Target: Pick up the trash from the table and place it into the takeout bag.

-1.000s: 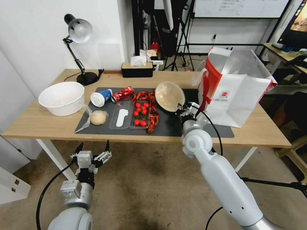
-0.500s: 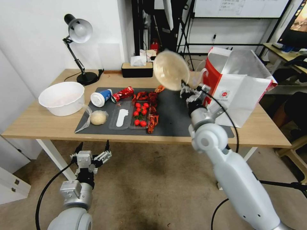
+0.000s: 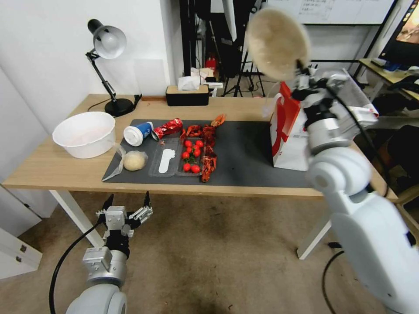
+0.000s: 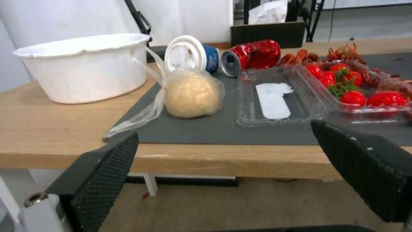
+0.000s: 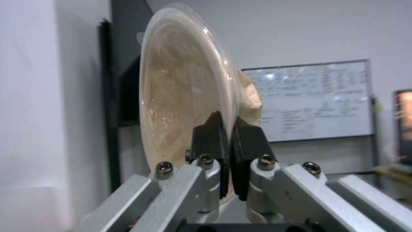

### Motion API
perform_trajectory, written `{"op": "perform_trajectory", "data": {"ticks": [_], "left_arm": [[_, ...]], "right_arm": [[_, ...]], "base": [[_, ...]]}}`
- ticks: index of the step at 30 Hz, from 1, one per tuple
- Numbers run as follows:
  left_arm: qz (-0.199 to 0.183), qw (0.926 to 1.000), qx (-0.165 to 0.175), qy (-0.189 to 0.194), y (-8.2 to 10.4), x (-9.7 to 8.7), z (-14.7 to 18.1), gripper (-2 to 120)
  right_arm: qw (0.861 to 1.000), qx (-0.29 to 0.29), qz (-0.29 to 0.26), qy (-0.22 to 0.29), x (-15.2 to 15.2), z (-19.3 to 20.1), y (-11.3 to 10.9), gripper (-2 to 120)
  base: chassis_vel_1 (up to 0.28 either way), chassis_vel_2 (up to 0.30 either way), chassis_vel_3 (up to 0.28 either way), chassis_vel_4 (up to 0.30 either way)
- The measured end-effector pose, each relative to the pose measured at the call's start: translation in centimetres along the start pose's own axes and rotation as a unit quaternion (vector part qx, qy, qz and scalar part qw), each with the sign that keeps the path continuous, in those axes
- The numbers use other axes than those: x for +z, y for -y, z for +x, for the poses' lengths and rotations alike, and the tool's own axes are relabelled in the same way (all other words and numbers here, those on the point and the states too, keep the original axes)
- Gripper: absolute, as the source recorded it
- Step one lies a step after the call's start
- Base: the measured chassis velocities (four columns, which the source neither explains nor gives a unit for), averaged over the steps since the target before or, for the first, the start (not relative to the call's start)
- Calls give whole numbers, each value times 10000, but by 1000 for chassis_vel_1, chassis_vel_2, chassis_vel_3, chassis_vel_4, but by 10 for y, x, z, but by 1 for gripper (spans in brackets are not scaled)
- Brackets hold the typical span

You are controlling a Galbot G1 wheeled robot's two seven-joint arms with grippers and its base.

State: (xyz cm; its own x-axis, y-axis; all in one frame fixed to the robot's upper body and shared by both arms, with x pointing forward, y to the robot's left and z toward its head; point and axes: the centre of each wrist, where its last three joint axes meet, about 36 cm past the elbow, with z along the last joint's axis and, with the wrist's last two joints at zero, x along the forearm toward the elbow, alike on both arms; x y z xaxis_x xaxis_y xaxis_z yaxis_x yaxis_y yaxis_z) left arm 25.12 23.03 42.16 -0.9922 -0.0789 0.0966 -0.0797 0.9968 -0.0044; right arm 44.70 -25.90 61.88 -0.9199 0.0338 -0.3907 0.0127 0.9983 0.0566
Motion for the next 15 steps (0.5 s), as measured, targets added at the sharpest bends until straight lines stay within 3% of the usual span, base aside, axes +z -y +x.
{"op": "perform_trajectory", "data": {"ticks": [1, 15], "left_arm": [[5, 10000, 7, 4, 1, 0, 0, 100], [9, 10000, 8, 6, 2, 1, 0, 100]], "right_arm": [[9997, 145, 185, 8, -2, -1, 9, 0], [9985, 359, 425, 5, -4, -1, 21, 0]], "base": [[0, 0, 0, 0], [0, 0, 0, 0]]}}
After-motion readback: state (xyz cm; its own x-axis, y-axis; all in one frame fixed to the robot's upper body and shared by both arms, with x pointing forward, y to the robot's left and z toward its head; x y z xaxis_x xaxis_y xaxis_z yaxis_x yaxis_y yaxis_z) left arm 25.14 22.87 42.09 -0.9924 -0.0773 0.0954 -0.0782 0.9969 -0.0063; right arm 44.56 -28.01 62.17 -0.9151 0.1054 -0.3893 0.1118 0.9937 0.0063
